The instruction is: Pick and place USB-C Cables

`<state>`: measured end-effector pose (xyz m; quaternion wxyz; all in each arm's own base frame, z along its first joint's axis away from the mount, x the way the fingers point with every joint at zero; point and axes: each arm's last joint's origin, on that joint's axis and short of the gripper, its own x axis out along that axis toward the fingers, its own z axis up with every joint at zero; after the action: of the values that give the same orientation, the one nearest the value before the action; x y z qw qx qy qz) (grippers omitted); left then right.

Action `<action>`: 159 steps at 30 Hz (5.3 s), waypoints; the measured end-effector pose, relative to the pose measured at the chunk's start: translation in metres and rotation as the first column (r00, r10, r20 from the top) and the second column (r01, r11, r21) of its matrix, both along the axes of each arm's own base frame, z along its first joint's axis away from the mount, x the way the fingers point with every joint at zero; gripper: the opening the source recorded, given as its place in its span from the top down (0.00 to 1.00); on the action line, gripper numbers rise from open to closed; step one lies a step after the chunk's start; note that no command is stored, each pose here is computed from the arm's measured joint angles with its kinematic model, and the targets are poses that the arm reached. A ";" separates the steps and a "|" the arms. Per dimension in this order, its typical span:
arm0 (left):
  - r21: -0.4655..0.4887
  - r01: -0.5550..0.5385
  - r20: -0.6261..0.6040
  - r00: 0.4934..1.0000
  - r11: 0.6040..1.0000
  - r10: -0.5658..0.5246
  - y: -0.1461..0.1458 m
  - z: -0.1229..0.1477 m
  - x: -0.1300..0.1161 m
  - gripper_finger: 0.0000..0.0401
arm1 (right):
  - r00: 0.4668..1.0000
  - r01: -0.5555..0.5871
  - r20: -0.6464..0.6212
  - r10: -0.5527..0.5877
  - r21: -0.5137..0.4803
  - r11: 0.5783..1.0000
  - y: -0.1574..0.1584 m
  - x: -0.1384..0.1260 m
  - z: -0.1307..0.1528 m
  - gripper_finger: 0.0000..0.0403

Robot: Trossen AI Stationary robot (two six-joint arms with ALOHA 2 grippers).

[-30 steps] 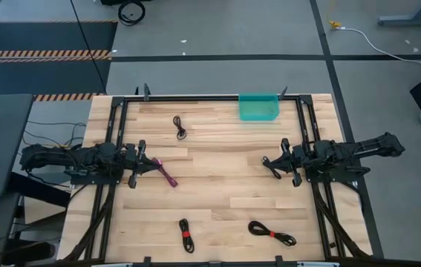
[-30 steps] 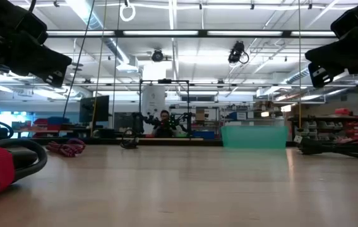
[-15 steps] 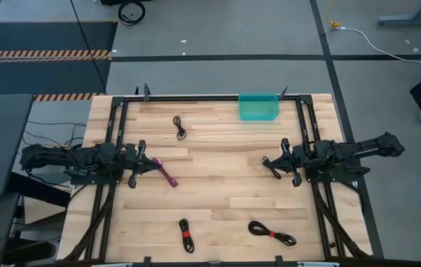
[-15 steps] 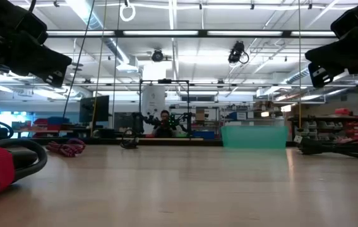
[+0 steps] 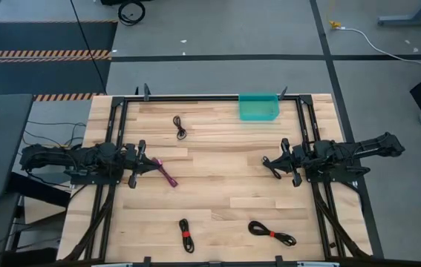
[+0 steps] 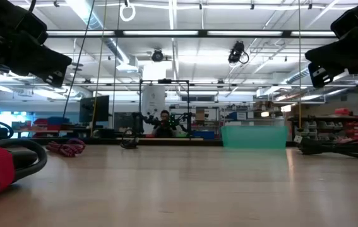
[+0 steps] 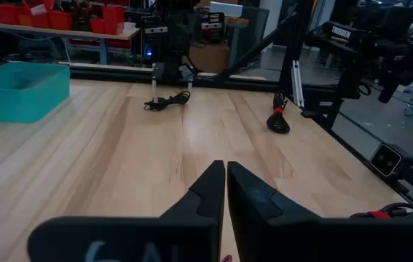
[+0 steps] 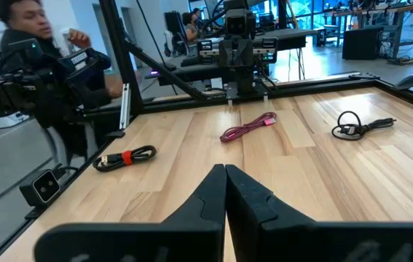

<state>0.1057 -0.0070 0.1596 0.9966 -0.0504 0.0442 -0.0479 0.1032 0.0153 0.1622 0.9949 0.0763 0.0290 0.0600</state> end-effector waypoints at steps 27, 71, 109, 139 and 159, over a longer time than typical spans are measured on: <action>0.000 0.000 0.000 1.000 1.000 0.000 0.000 0.000 0.000 0.94 | 1.000 0.000 0.000 0.000 0.000 1.000 0.000 0.000 0.000 0.97; -0.050 0.003 0.099 0.995 0.999 0.002 0.000 0.010 0.000 0.94 | 1.000 0.000 0.000 0.000 0.000 1.000 0.000 0.000 0.000 0.97; 0.219 -0.273 -0.360 0.870 0.937 0.337 0.007 0.073 0.041 0.14 | 1.000 0.000 0.000 0.000 0.000 1.000 0.000 0.000 0.000 0.97; 0.312 0.343 -0.937 0.266 0.886 0.227 -0.020 0.009 0.125 0.15 | 1.000 0.000 0.000 0.000 0.000 1.000 0.000 0.000 0.000 0.97; 0.167 0.313 -0.973 0.203 0.935 0.106 -0.004 -0.017 0.140 0.37 | 1.000 0.000 0.000 0.000 0.000 1.000 0.000 0.000 0.000 0.97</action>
<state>0.2458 -0.0114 0.1423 0.7321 0.1011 0.6704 -0.0654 0.1032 0.0153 0.1623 0.9948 0.0764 0.0289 0.0602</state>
